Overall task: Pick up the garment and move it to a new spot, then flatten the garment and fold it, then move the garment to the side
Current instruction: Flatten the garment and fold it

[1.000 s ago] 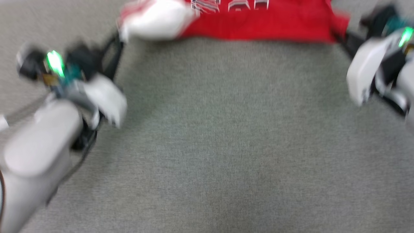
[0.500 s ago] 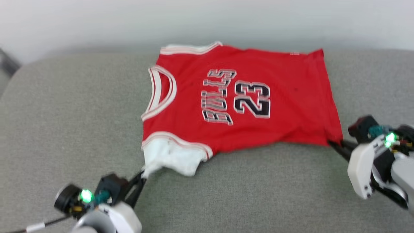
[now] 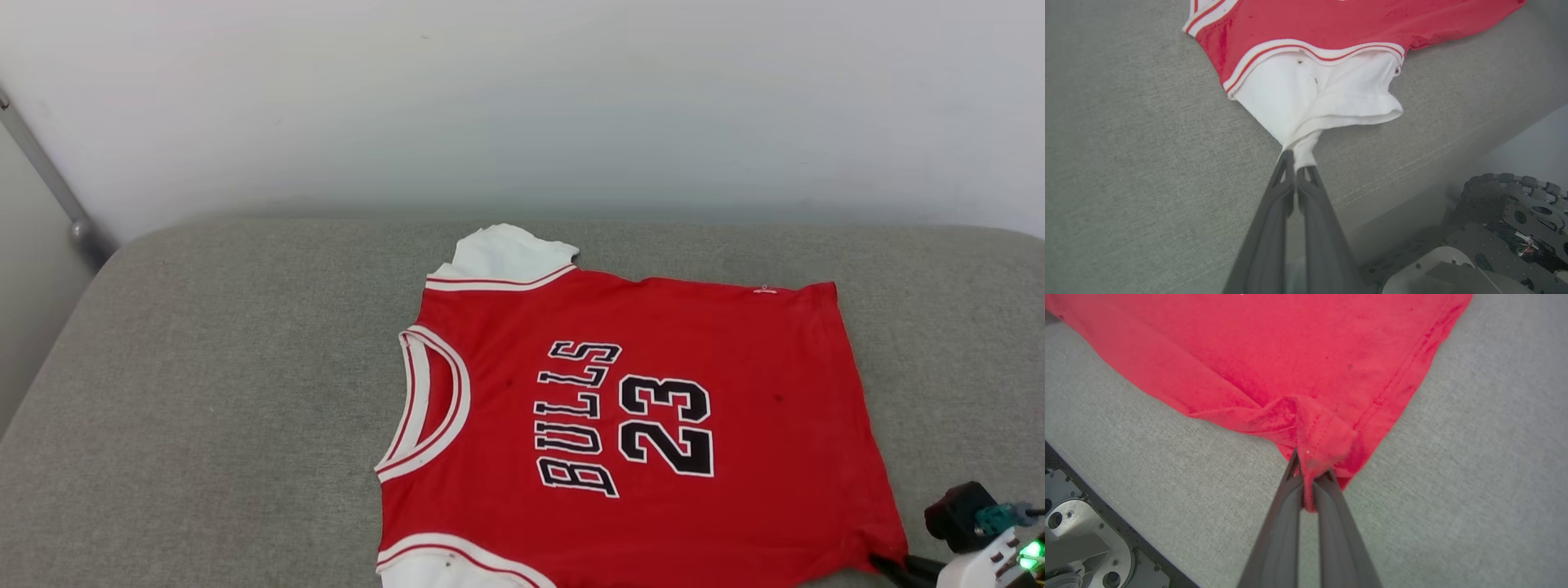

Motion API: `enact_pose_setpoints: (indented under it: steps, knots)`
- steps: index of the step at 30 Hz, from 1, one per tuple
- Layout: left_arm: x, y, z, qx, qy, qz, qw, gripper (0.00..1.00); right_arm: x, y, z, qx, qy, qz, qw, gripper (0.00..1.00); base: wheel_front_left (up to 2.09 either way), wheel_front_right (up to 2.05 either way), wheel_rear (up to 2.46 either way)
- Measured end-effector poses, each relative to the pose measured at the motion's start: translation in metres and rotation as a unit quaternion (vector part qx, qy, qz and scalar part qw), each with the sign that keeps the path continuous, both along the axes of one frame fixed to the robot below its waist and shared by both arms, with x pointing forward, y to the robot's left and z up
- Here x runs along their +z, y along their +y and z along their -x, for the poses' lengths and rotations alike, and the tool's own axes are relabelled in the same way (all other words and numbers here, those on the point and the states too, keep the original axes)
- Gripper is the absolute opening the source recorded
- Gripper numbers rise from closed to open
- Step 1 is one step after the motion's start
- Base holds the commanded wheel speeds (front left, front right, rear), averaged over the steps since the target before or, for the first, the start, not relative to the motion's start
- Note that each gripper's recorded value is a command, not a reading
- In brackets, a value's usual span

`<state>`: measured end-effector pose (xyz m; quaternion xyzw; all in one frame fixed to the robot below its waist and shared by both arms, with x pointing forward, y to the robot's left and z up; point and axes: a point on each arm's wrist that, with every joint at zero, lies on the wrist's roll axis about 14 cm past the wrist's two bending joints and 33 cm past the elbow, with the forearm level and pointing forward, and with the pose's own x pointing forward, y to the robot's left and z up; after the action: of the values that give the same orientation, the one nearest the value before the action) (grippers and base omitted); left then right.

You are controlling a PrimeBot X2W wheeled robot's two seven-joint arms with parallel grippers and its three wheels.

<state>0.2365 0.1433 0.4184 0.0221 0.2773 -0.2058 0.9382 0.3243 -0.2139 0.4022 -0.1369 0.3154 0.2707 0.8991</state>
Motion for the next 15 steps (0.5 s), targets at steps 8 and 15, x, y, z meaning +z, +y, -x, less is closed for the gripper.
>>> enact_pose_setpoints:
  steps: [8, 15]
  knots:
    - [-0.014, 0.000, 0.025, 0.002, 0.039, -0.001, 0.999, 0.00, -0.007, -0.010, 0.018, -0.020, 0.011, -0.002, 1.000, 0.00, 0.00, 0.00, 0.00]
    - [0.001, 0.004, -0.004, -0.002, -0.008, -0.010, 1.000, 0.00, 0.007, -0.007, 0.001, -0.035, -0.013, -0.018, 0.999, 0.00, 0.00, 0.00, 0.00]
